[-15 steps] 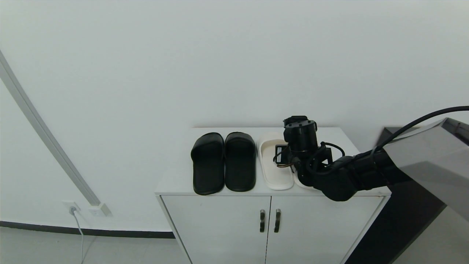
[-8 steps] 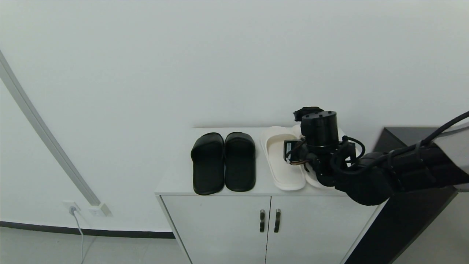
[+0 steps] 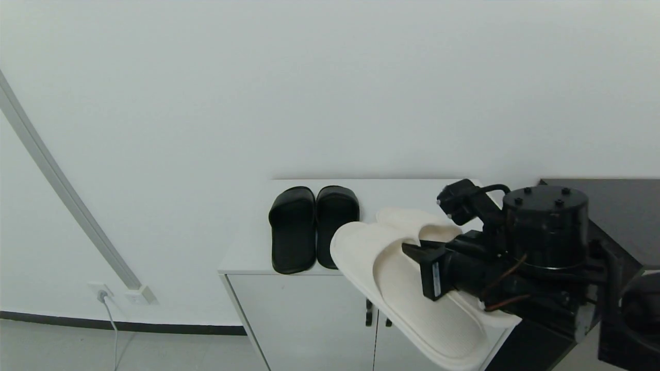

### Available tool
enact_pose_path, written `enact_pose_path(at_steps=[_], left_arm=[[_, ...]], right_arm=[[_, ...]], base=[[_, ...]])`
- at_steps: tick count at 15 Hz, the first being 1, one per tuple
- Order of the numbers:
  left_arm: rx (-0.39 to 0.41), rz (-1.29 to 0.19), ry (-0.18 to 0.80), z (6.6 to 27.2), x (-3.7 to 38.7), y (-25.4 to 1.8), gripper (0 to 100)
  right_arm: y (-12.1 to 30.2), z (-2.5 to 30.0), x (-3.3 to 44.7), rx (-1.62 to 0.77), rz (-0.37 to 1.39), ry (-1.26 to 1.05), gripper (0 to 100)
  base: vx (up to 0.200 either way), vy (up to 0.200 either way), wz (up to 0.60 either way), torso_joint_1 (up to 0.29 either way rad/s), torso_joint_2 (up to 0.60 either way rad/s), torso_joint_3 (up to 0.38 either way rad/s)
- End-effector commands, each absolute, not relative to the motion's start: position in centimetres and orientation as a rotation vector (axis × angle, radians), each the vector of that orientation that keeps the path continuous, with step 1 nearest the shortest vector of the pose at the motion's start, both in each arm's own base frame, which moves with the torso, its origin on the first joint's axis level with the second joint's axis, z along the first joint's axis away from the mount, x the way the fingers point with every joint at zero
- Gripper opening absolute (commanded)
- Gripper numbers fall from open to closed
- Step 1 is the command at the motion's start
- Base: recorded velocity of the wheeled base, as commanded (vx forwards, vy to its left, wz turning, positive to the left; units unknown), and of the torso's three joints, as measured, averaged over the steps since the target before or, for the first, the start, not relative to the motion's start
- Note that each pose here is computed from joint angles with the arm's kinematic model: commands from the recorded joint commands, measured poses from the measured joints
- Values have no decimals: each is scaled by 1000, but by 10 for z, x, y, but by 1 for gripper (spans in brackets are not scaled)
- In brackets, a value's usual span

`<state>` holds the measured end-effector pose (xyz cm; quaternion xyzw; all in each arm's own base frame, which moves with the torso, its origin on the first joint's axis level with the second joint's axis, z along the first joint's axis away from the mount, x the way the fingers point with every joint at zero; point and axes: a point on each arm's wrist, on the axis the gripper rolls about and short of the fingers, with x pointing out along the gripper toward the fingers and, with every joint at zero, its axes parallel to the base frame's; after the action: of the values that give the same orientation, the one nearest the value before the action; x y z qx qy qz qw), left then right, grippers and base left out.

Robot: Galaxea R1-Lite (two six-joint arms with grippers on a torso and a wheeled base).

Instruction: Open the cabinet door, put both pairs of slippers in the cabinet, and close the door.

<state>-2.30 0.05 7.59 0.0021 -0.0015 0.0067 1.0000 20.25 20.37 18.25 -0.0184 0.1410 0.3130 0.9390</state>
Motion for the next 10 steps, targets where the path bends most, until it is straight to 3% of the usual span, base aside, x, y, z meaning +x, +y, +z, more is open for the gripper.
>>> enact_pose_path(at_steps=[1, 8, 10], left_arm=[[5, 14, -3, 76, -23, 1, 0], [3, 14, -3, 76, -23, 1, 0], [3, 14, -3, 76, -23, 1, 0]], right_arm=[[185, 190, 170, -23, 763, 271, 0], [185, 180, 164, -40, 809, 308, 0], [187, 178, 163, -45, 814, 316, 0]], base=[[0, 0, 0, 0, 0, 0], [0, 0, 0, 0, 0, 0], [-200, 0, 0, -2, 2, -2]])
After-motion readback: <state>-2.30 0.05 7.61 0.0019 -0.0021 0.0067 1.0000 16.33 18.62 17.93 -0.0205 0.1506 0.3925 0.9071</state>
